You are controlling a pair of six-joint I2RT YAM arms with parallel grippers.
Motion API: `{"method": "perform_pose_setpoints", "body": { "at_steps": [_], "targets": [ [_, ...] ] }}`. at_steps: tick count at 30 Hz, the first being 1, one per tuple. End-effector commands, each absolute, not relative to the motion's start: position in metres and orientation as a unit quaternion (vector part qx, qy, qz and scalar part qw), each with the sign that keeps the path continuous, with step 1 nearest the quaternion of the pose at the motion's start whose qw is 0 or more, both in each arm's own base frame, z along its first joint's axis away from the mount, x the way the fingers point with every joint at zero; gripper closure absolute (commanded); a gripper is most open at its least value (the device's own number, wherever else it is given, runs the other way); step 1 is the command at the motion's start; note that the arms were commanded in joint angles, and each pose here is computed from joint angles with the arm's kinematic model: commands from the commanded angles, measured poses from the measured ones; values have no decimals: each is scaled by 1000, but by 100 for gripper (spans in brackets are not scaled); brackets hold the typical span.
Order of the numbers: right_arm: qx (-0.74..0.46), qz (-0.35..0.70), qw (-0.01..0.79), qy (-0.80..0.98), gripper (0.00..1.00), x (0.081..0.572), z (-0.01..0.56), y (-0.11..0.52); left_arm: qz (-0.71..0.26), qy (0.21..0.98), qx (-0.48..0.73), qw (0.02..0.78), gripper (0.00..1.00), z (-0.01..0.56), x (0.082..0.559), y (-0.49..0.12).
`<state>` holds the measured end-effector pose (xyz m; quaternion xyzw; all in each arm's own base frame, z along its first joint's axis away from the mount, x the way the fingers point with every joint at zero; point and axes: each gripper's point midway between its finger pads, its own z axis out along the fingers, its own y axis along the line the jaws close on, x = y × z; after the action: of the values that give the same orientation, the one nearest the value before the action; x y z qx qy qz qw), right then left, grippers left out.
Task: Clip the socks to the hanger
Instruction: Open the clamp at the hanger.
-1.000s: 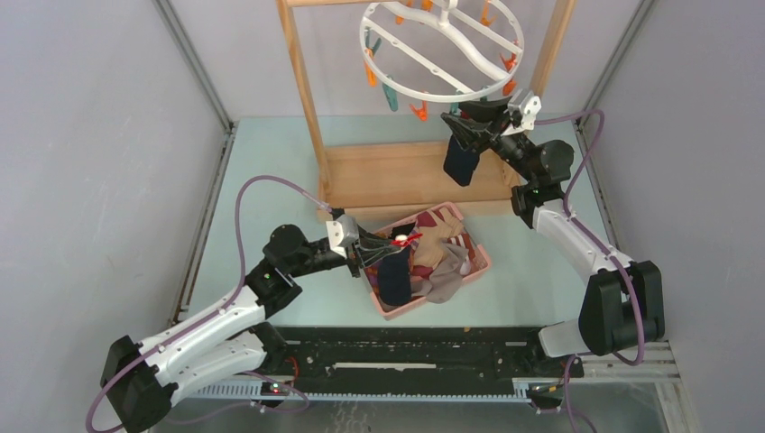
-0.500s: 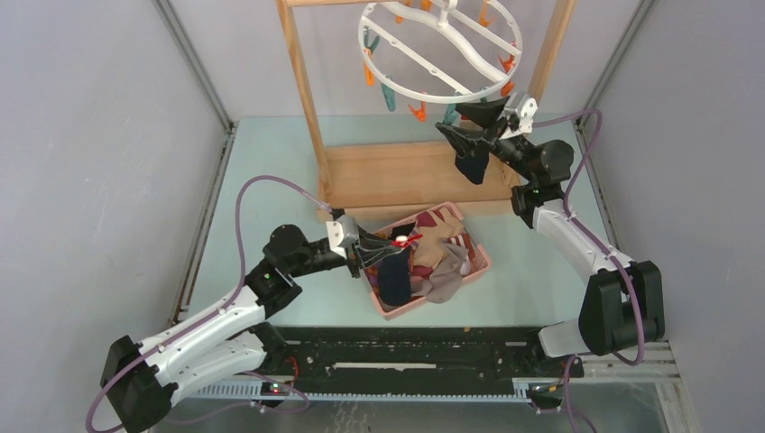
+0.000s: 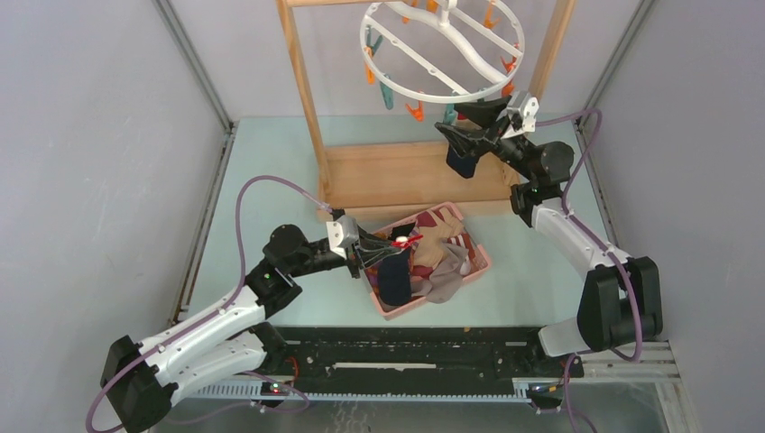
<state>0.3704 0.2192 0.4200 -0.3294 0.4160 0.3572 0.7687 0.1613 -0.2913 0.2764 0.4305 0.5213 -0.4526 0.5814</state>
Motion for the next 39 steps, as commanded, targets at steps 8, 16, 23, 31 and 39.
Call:
{"method": "perform_pose_setpoints", "body": {
  "at_steps": [8, 16, 23, 31, 39],
  "targets": [
    [-314, 371, 785, 383, 47, 369, 445, 216, -459, 497, 427, 600, 100, 304, 161, -291],
    [-311, 378, 783, 384, 56, 369, 447, 217, -461, 496, 426, 600, 100, 304, 160, -291],
    [-310, 379, 782, 385, 66, 371, 448, 218, -461, 497, 425, 600, 100, 304, 160, -291],
    [-314, 379, 780, 387, 86, 368, 449, 219, -460, 496, 424, 602, 100, 305, 162, -291],
    [-291, 401, 775, 392, 100, 362, 457, 217, -450, 495, 414, 617, 100, 316, 171, -292]
  ]
}}
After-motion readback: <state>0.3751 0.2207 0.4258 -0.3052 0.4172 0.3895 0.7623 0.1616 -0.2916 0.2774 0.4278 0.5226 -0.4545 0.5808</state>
